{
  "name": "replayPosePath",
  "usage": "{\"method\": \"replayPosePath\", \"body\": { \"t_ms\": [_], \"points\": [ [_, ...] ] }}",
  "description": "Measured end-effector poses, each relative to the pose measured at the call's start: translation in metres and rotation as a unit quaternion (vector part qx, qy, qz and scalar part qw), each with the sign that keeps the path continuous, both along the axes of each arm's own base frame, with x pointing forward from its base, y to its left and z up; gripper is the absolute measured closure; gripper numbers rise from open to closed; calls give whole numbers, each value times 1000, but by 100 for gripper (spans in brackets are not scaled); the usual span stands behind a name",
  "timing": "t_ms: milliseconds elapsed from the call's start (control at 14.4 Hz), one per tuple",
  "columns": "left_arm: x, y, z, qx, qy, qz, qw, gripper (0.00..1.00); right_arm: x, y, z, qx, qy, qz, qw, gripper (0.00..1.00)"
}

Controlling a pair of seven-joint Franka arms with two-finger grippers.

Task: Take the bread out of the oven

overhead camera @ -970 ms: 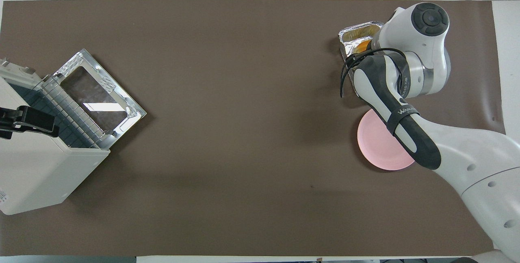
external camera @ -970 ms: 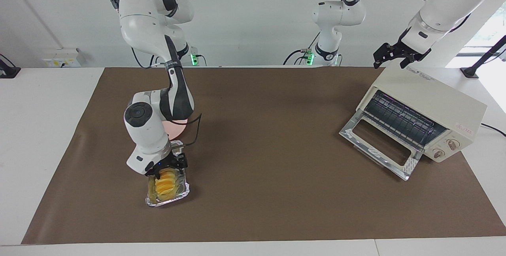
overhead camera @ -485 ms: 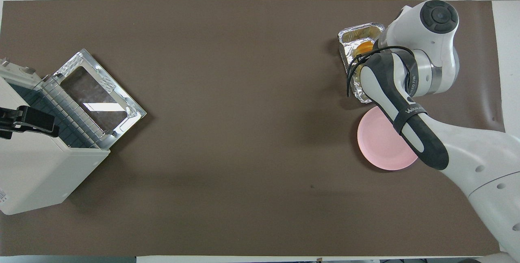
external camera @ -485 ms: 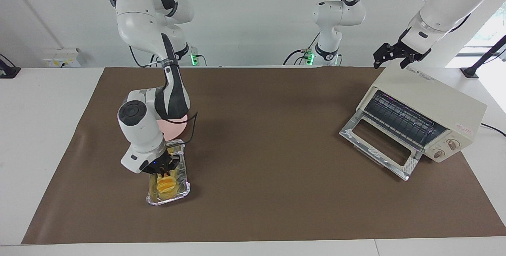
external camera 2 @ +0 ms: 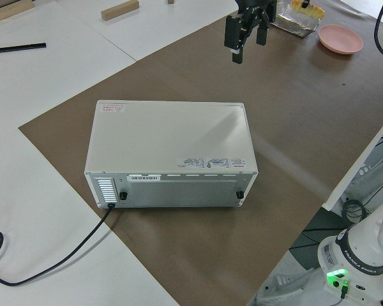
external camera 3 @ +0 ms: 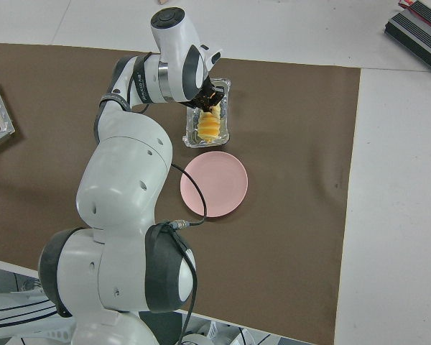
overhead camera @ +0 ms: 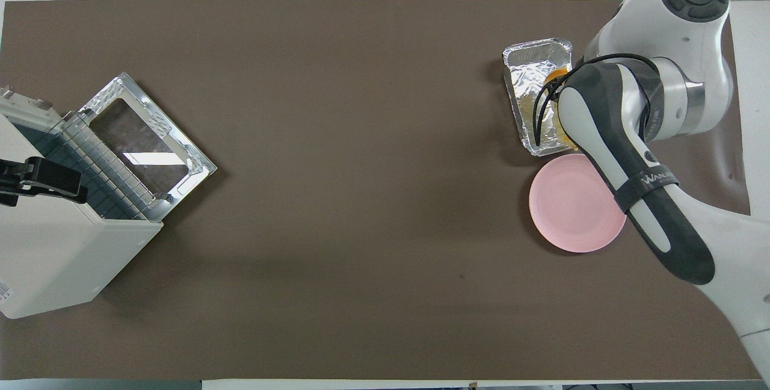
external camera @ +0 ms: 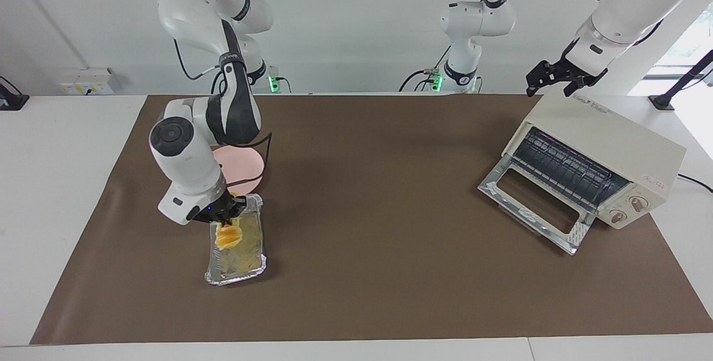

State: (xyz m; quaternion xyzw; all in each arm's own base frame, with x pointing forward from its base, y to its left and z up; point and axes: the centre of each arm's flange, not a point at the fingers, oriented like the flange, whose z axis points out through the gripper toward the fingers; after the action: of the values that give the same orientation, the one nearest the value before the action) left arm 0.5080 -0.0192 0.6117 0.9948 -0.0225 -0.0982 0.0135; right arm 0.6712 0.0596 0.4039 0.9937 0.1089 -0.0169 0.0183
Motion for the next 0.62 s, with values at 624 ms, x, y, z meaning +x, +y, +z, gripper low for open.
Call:
{"method": "replayPosePath", "body": {
  "t_ms": [624],
  "points": [
    [0, 0, 0, 0, 0, 0, 1000, 0, -129, -60, 2, 32, 2, -19, 999, 93]
  ]
}}
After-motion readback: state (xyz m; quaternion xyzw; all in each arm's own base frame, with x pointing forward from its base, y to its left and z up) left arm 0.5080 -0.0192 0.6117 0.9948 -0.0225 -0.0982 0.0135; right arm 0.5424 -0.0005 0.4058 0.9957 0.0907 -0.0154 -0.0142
